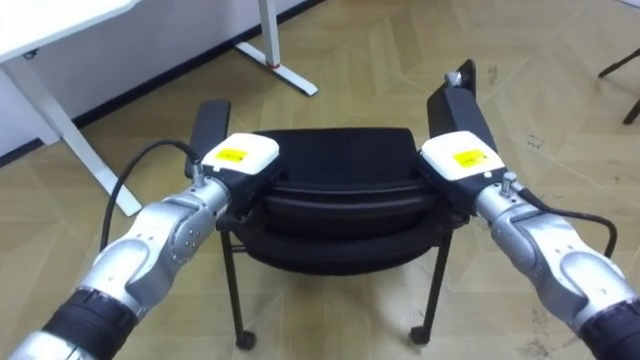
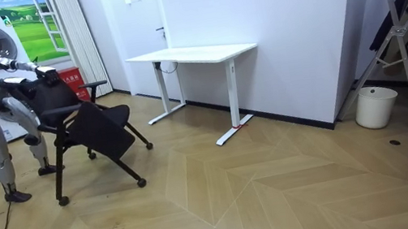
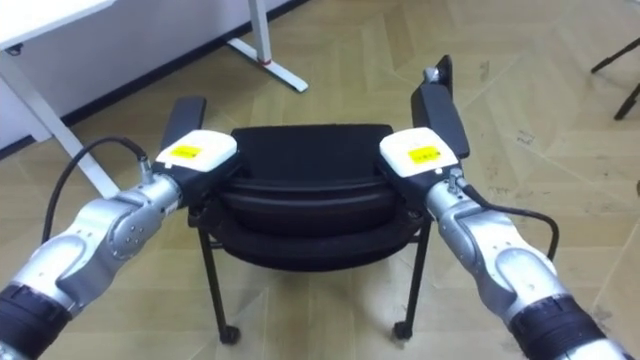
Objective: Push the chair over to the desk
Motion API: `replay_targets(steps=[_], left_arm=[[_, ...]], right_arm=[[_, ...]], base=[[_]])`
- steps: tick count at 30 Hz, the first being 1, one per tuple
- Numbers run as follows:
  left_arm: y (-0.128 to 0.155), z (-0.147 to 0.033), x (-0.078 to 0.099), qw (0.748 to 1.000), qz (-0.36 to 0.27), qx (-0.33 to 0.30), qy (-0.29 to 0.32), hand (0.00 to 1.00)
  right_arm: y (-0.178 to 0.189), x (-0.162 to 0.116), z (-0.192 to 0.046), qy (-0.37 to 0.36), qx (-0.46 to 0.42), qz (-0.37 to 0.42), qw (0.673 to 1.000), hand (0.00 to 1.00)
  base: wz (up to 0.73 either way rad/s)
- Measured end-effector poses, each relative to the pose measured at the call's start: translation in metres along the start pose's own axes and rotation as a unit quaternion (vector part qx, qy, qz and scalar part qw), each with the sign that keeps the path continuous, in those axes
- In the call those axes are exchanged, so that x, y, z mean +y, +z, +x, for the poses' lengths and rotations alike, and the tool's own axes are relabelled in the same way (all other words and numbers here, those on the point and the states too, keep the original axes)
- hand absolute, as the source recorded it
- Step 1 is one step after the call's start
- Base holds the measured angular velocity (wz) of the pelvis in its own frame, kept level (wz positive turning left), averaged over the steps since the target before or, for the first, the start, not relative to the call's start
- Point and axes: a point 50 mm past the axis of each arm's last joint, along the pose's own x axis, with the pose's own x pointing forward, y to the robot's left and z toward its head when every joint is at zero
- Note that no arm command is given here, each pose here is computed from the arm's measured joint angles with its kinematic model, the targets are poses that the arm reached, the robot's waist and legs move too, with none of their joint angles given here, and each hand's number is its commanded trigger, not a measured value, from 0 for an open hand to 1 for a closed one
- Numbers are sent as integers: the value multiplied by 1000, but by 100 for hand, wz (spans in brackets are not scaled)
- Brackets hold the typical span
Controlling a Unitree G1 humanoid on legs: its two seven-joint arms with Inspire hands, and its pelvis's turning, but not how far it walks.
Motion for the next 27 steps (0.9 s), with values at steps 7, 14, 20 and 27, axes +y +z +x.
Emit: replay_targets(steps=[7,14,20,27], left_arm=[[-5,9,2,1000,11,6,-3,100],[-9,11,-17,999,-17,8,-28,100],[-11,11,-16,999,-35,10,-13,100],[-11,11,-7,1000,-16,3,-5,100]], right_arm=[[-2,0,7,1,-6,12,1000,100],[0,14,5,24,-20,20,999,100],[-2,3,9,-2,-22,1,1000,100],[-3,7,9,-13,-19,16,1000,100]], base=[[32],[12],[0],[-16]])
